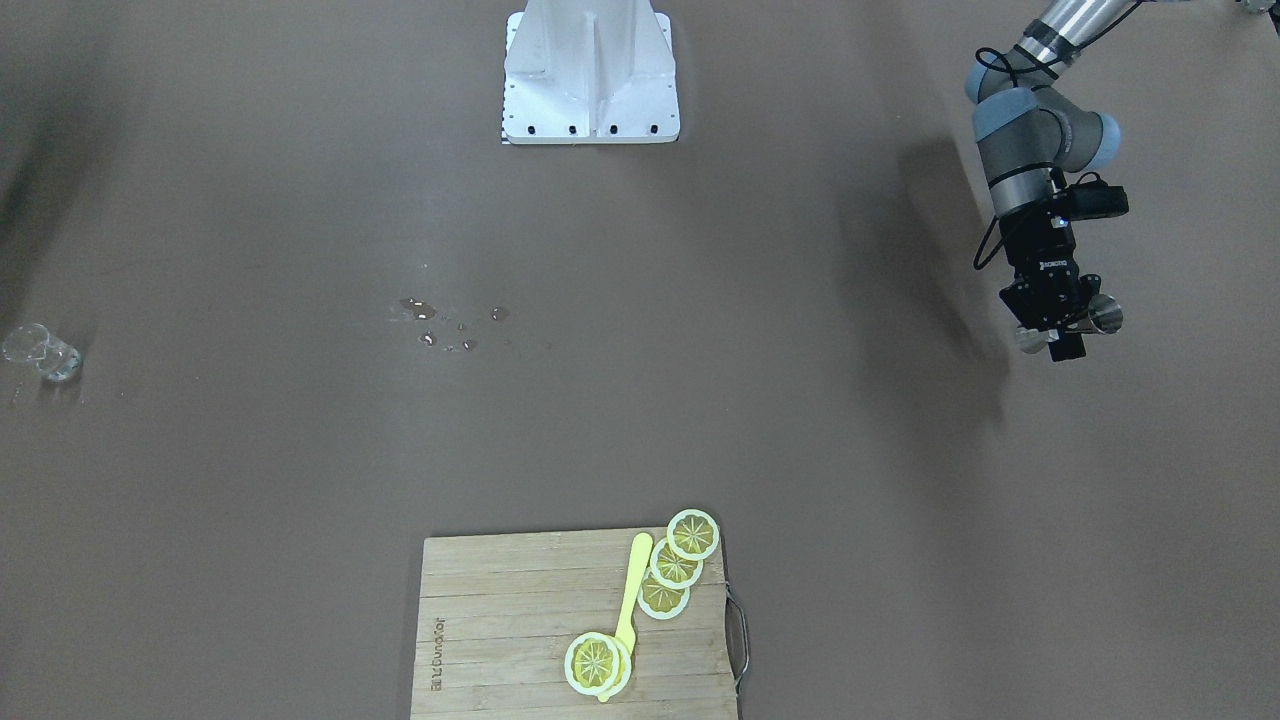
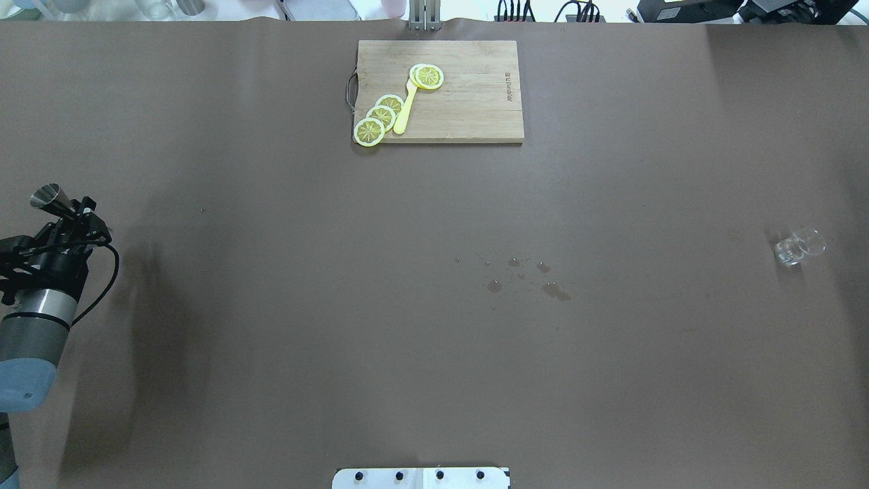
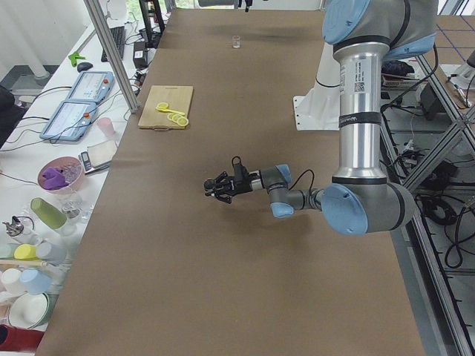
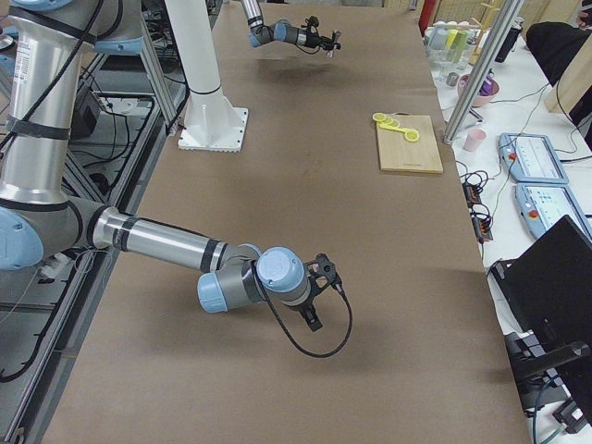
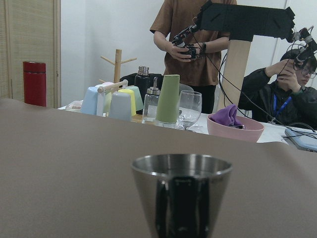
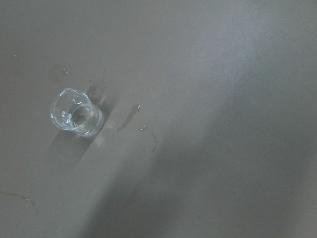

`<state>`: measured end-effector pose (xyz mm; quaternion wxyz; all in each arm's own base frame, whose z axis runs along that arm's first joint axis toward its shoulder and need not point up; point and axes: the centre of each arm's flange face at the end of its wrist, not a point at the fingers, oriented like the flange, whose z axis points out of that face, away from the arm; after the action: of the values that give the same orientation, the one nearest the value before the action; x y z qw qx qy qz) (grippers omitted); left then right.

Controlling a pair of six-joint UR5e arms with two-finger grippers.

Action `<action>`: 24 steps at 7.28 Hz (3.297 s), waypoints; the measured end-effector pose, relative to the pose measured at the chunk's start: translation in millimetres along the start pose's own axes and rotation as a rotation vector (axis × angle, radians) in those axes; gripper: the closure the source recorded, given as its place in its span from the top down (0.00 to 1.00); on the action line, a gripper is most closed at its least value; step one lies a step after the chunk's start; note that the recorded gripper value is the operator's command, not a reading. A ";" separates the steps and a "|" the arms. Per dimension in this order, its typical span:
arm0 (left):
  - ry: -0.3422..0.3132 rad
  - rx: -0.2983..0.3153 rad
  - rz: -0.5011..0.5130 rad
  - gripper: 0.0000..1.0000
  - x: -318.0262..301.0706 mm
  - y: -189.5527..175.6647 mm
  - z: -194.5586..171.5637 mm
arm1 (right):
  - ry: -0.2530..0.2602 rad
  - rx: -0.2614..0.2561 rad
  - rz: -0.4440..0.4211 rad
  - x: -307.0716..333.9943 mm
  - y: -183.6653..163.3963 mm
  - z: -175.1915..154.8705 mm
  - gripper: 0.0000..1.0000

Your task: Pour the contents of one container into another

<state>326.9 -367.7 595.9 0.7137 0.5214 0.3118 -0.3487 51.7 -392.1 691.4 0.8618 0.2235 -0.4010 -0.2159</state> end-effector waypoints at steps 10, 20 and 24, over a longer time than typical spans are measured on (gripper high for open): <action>0.190 -0.098 0.078 0.00 104.8 -9.5 -60.9 | -0.159 0.139 -0.361 -27.5 -10.1 74.5 1.00; 0.884 -0.188 0.609 0.00 332.3 -100.3 -6.3 | -0.127 0.246 -0.270 -68.7 -26.7 138.1 1.00; 1.102 -0.283 0.799 0.00 408.3 -98.6 63.4 | -0.143 0.284 -0.251 -65.2 -45.4 163.9 1.00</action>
<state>480.5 -520.2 230.4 0.5859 0.5993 0.4553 0.3003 -124.2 -427.5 722.1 0.7573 0.3749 -0.4567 -0.2782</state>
